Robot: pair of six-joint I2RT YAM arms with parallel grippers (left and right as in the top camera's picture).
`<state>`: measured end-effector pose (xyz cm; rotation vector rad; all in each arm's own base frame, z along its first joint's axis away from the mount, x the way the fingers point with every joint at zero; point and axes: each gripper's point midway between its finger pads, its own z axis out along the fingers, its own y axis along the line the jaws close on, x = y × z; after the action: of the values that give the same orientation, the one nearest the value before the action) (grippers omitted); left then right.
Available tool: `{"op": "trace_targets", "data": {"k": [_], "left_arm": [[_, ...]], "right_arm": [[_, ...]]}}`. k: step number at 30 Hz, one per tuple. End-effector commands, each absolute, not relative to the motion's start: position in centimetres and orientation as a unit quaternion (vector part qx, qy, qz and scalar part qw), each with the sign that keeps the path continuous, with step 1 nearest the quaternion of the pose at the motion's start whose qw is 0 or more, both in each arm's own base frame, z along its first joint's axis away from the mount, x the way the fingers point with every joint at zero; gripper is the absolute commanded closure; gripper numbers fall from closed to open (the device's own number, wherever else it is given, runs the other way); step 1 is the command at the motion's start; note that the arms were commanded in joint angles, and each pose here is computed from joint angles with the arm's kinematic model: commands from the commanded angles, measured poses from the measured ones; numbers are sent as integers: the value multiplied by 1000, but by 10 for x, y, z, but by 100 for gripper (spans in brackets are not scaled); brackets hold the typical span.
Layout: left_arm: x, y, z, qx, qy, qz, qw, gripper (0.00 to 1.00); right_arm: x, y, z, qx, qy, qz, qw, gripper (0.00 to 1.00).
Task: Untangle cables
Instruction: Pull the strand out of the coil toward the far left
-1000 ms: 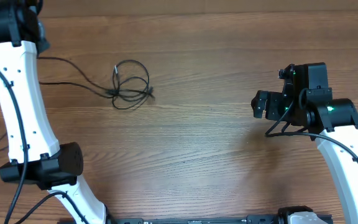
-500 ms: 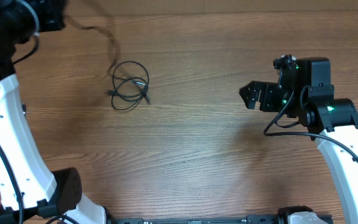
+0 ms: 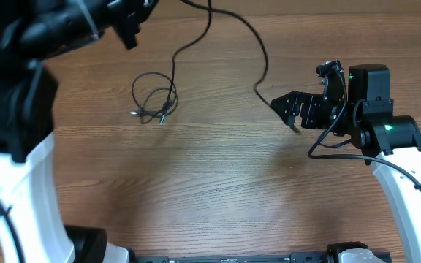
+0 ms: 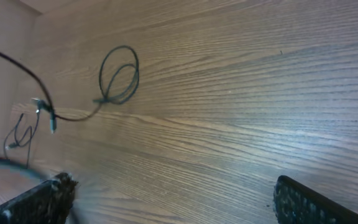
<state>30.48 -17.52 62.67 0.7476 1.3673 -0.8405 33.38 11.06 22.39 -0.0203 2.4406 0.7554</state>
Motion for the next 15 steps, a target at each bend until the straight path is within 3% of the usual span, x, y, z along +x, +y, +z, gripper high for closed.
{"op": "trace_targets", "data": {"k": [1,8,15], "left_arm": [[275,-173,650,335,568,-375,652,96],[242,-167,691,356,493,-342,716,96],[285,-133,677,231,576,-281,732,96]], "right_arm": [[337,112,225,-9,912,289,291,0],[339,110,212,0,920,280,273,0],[336,109,202,6,928,275,253,0]]}}
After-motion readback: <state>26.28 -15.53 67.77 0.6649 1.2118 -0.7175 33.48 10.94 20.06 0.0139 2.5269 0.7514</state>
